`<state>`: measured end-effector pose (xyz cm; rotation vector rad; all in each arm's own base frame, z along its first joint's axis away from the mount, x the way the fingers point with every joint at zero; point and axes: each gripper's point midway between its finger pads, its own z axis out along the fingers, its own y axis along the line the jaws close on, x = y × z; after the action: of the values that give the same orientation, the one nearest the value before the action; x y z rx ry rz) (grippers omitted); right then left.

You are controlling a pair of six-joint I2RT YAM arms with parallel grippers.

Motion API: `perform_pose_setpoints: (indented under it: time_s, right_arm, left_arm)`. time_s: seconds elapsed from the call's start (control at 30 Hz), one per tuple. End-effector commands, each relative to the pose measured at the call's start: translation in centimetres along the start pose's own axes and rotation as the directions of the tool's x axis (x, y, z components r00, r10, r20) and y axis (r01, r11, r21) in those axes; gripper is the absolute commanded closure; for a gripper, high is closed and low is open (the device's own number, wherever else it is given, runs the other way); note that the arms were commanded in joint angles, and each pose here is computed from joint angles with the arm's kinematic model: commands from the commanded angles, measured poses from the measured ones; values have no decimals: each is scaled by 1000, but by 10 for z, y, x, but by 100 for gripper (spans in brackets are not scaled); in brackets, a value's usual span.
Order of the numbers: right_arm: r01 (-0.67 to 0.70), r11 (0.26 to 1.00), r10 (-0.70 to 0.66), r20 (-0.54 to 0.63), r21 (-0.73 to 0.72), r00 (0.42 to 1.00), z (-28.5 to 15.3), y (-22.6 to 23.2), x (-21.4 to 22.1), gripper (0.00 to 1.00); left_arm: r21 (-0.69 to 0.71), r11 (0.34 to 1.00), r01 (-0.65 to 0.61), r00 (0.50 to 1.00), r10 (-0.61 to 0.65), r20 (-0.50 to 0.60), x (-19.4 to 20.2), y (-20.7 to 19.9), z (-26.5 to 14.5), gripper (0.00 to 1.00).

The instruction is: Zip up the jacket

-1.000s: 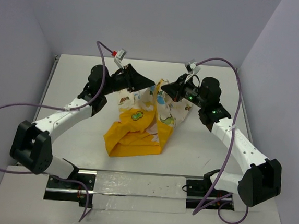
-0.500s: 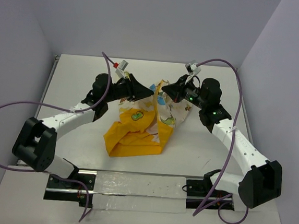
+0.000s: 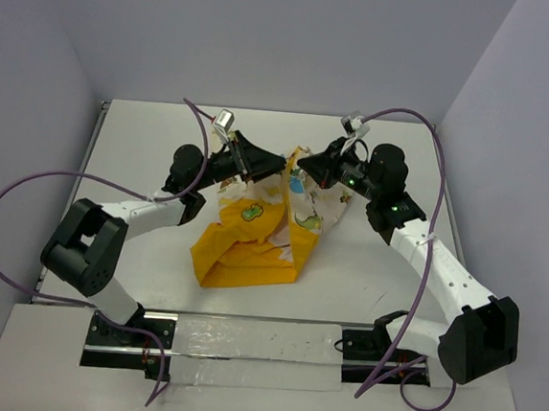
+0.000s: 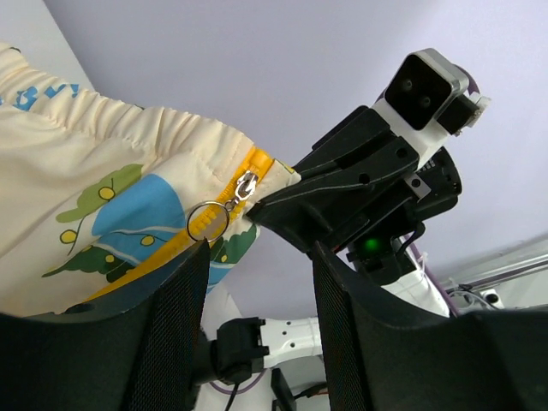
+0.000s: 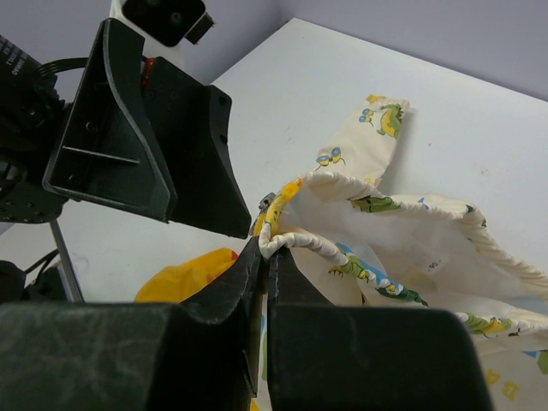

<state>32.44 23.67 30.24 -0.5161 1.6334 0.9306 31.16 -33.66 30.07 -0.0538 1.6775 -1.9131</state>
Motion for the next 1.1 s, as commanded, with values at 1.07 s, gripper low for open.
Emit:
perform_pose_setpoints:
  time_s: [1.07]
  right_arm:
    - [67, 998, -66, 90, -13, 994, -10, 13, -32, 100]
  left_arm:
    - [180, 982, 52, 998, -55, 9, -7, -15, 16, 37]
